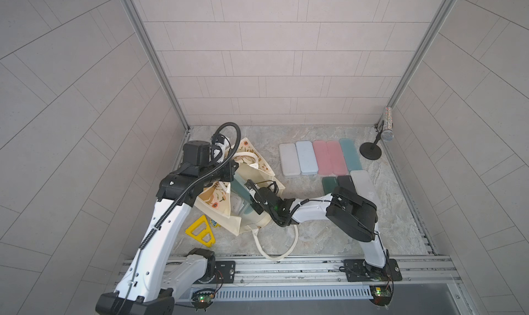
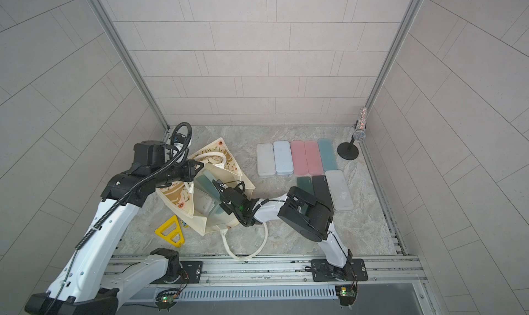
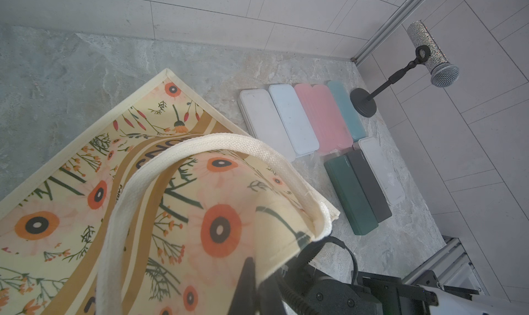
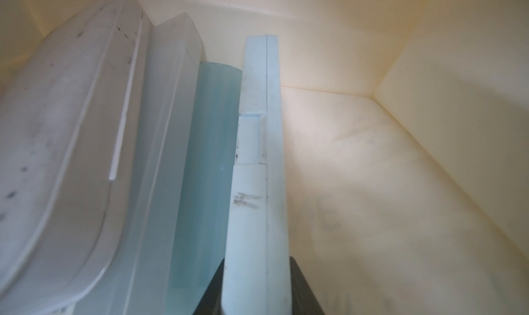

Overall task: Take out the pencil case from the canvas bag
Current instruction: Pick up the pencil case from the canvas bag, then place the pencil case at the center of the board.

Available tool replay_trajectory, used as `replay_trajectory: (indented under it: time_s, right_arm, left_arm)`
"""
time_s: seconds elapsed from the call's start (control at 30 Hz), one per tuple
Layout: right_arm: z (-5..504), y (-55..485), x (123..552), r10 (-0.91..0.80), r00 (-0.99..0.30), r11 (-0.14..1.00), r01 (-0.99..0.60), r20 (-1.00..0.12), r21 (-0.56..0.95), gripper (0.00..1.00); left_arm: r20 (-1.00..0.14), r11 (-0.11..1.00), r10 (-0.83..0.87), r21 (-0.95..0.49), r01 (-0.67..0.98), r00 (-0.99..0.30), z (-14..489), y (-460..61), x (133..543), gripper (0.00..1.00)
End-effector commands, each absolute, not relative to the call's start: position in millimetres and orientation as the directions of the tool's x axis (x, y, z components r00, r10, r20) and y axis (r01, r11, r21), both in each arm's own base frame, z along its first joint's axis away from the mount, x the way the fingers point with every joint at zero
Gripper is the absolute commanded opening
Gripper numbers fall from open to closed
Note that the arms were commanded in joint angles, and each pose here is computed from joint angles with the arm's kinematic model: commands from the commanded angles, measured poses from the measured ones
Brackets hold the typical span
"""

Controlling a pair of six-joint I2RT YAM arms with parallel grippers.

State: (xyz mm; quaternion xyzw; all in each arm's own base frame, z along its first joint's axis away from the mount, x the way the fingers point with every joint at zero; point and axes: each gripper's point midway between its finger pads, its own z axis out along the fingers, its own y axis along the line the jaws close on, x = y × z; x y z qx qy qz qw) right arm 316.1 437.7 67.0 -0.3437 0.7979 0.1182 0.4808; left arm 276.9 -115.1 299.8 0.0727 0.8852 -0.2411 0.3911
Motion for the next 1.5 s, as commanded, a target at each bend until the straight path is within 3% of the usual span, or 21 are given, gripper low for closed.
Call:
replay_trajectory:
  time_s: [0.0, 0.37, 0.73, 0.97, 1.3, 1.47]
  right_arm:
    - [100, 431, 314, -0.405, -0.273, 0.752, -0.642, -0.873, -0.148, 0.29]
    - [143, 387, 275, -0.349, -0.303, 0.759, -0.647, -0.887, -0.078, 0.29]
    - [180, 343, 220, -0.287, -0.309, 0.671, -0.740, -0.907, 0.039, 0.29]
    - [205, 286, 223, -0.208, -0.289, 0.777, -0.629, -0.935, 0.022, 0.27]
    - [188, 200, 223, -0.209, -0.355, 0.899, -0.435, -0.911, -0.037, 0.25]
    - [176, 175, 219, -0.238, -0.416, 0.928, -0.364, -0.878, -0.080, 0.24]
  left_arm:
    - [-0.776, 0.867, -0.059, -0.351, 0.353, -0.628, 317, -117, 280, 0.00]
    - [-0.785, 0.914, -0.018, -0.264, 0.309, -0.619, 318, -102, 285, 0.00]
    - [-0.790, 0.976, 0.011, -0.124, 0.178, -0.613, 325, -71, 311, 0.00]
    - [-0.812, 0.998, 0.051, 0.016, 0.066, -0.581, 340, -40, 312, 0.00]
    - [-0.826, 0.972, 0.012, 0.142, -0.186, -0.564, 344, 10, 332, 0.00]
    - [-0.832, 0.962, 0.020, 0.168, -0.218, -0.555, 340, 16, 344, 0.00]
